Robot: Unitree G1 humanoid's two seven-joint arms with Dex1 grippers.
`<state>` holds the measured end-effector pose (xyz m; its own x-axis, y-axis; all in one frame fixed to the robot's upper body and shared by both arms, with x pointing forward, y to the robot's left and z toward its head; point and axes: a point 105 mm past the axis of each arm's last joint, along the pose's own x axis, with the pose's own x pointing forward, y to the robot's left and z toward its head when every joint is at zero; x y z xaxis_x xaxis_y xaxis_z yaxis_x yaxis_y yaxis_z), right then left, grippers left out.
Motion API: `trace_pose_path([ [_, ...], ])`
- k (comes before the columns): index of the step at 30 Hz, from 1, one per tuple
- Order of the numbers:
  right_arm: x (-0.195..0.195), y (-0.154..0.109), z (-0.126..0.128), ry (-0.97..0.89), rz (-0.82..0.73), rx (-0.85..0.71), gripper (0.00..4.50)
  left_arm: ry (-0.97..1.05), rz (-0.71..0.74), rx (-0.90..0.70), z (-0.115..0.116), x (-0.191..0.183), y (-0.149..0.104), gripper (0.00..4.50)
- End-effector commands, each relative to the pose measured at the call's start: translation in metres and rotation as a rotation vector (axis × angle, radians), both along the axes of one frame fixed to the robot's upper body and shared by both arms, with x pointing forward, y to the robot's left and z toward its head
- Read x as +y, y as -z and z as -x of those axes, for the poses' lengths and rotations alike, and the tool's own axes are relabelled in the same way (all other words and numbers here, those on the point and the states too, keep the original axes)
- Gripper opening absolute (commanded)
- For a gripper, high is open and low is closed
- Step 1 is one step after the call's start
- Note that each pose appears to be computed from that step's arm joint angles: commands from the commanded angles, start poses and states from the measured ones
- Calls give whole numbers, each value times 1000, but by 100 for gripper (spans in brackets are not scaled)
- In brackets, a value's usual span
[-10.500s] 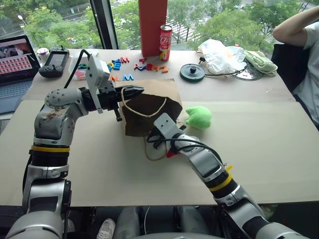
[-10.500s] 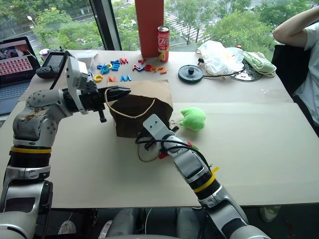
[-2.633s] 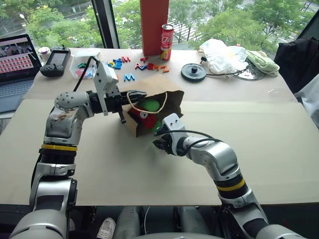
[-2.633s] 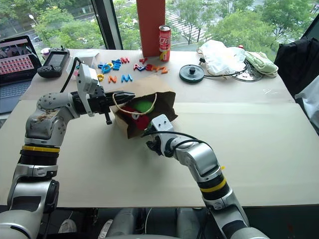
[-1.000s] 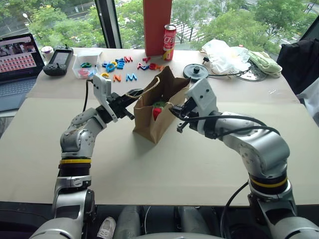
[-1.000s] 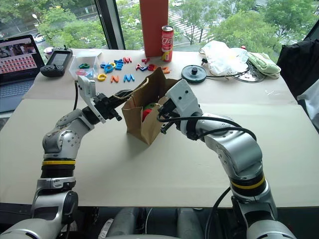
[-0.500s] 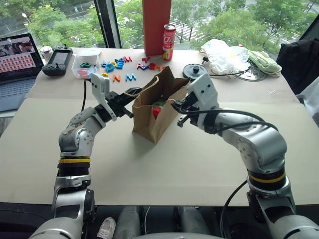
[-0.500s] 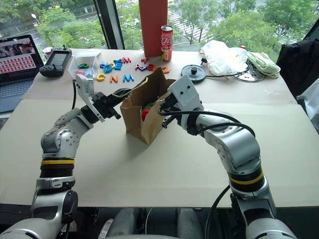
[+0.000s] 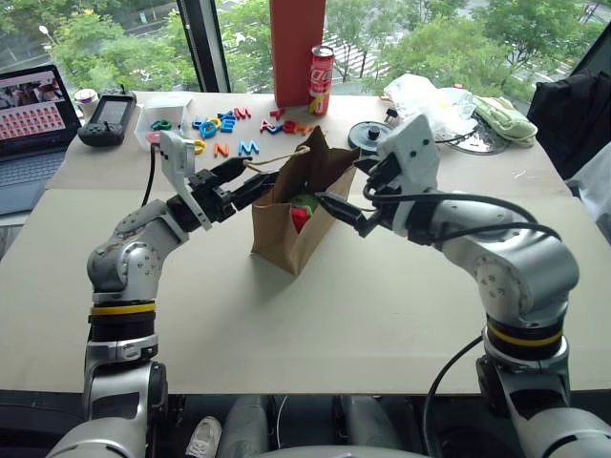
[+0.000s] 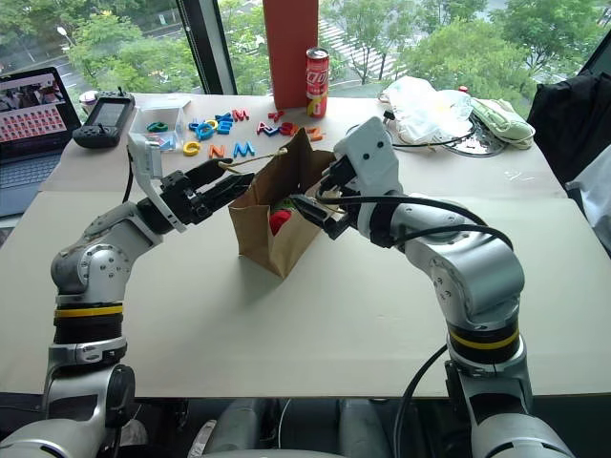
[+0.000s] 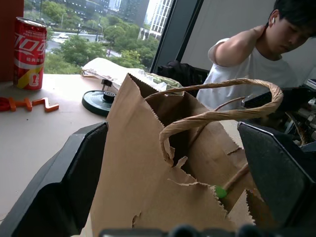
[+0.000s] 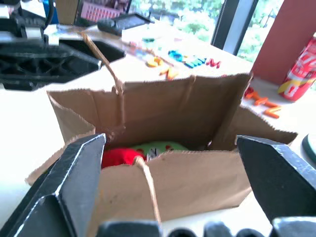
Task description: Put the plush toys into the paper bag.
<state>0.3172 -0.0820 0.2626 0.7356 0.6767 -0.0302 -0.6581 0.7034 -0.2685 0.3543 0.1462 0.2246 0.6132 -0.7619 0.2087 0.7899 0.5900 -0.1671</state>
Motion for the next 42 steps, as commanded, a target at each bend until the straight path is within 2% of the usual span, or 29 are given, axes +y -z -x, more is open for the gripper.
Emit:
trace_pose_path([
  [1, -15, -30, 16, -56, -60, -65, 450, 38, 18, -9, 15, 10, -9, 445],
  [5, -18, -33, 32, -158, -62, -40, 450, 30, 34, 49, 21, 24, 0, 445],
  [8, -17, -35, 40, -213, -57, -32, 379, 8, 9, 81, 22, 33, 11, 450],
  [15, -5, -14, 59, -360, 29, 42, 130, -6, -42, 111, 25, 37, 29, 450],
  [18, 0, 18, 63, -384, 125, 145, 27, -6, -57, 112, 26, 37, 32, 450],
  [19, 0, 32, 60, -365, 166, 185, 7, -4, -65, 112, 27, 37, 33, 450],
  [22, -1, 56, 49, -303, 233, 240, 7, 1, -74, 114, 28, 36, 34, 450],
  [25, 1, 96, 20, -158, 295, 299, 7, 11, -110, 117, 30, 34, 39, 450],
  [28, 6, 109, 0, -76, 315, 290, 7, 18, -125, 119, 30, 34, 42, 450],
  [30, 15, 111, -13, -42, 306, 277, 7, 22, -134, 122, 30, 33, 44, 450],
  [35, 43, 95, -24, -62, 255, 234, 7, 30, -181, 120, 27, 29, 53, 450],
  [42, 69, 75, -27, -91, 205, 195, 7, 87, -217, 111, 30, 8, 66, 450],
])
